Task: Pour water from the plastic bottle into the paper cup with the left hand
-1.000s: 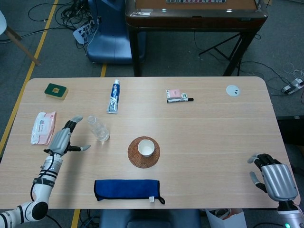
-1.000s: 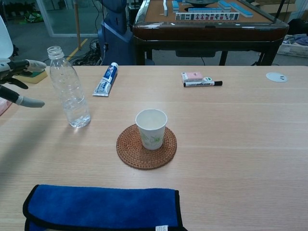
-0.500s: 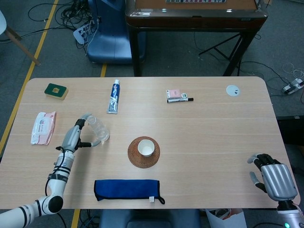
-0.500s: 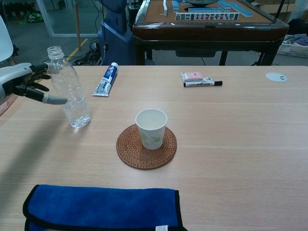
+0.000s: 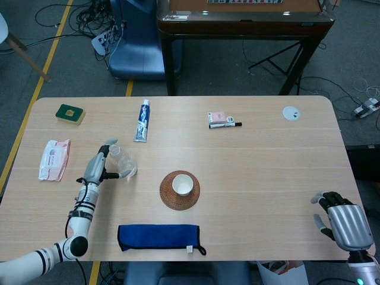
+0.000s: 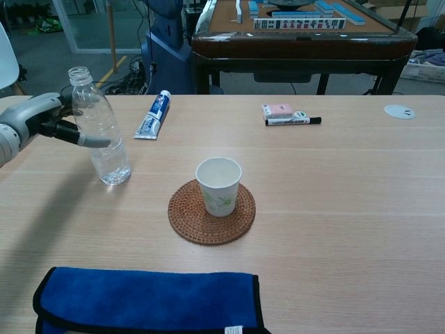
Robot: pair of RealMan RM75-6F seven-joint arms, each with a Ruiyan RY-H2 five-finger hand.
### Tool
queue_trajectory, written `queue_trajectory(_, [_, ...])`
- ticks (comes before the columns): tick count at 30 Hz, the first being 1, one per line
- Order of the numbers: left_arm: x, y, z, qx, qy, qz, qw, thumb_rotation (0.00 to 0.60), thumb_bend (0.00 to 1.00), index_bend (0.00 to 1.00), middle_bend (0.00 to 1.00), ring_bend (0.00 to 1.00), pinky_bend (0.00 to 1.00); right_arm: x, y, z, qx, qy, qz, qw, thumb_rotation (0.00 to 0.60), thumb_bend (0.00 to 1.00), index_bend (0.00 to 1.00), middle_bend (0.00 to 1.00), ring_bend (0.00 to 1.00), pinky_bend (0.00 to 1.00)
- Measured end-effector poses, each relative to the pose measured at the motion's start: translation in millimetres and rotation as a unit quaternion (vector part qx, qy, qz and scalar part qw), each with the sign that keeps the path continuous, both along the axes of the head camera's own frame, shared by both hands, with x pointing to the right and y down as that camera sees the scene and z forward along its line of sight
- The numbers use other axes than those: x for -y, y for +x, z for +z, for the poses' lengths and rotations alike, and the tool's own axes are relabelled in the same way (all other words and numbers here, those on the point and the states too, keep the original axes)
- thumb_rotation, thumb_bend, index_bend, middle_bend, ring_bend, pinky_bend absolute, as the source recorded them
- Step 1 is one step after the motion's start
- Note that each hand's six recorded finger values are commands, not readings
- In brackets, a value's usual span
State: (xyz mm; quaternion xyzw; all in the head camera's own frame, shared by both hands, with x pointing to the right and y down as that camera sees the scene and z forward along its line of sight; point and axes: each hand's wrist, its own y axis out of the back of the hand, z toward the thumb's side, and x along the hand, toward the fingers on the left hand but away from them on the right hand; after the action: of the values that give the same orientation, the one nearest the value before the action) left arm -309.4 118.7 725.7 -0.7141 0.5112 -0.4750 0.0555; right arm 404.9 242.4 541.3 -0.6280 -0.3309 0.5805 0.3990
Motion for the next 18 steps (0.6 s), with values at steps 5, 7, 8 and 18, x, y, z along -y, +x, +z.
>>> queue_trajectory(5, [2.4, 1.8, 6.0, -0.024, -0.024, -0.018, 0.9993, 0.600, 0.06, 0.02, 0.00, 0.00, 0.09, -0.7, 0.1, 0.9, -0.005, -0.006, -0.006, 1.0000, 0.600, 0.36, 0.43, 0.35, 0.31, 0.57])
queue_trajectory(7, [3.4, 2.8, 7.7, -0.036, -0.034, -0.027, 0.9984, 0.600, 0.06, 0.03, 0.00, 0.00, 0.09, -0.7, 0.1, 0.7, -0.006, -0.007, -0.007, 0.9999, 0.600, 0.36, 0.43, 0.35, 0.31, 0.57])
queue_trajectory(8, [3.8, 3.3, 8.4, -0.041, -0.039, -0.031, 0.9979, 0.600, 0.06, 0.04, 0.00, 0.00, 0.09, -0.5, 0.3, 0.6, -0.006, -0.007, -0.006, 0.9999, 0.600, 0.36, 0.43, 0.35, 0.31, 0.57])
queue_trajectory(18, [5.0, 7.8, 15.2, -0.067, -0.055, -0.054, 0.9947, 0.600, 0.06, 0.10, 0.03, 0.00, 0.09, 0.1, 1.2, 0.3, -0.009, -0.009, -0.006, 0.9999, 0.600, 0.35, 0.43, 0.35, 0.31, 0.57])
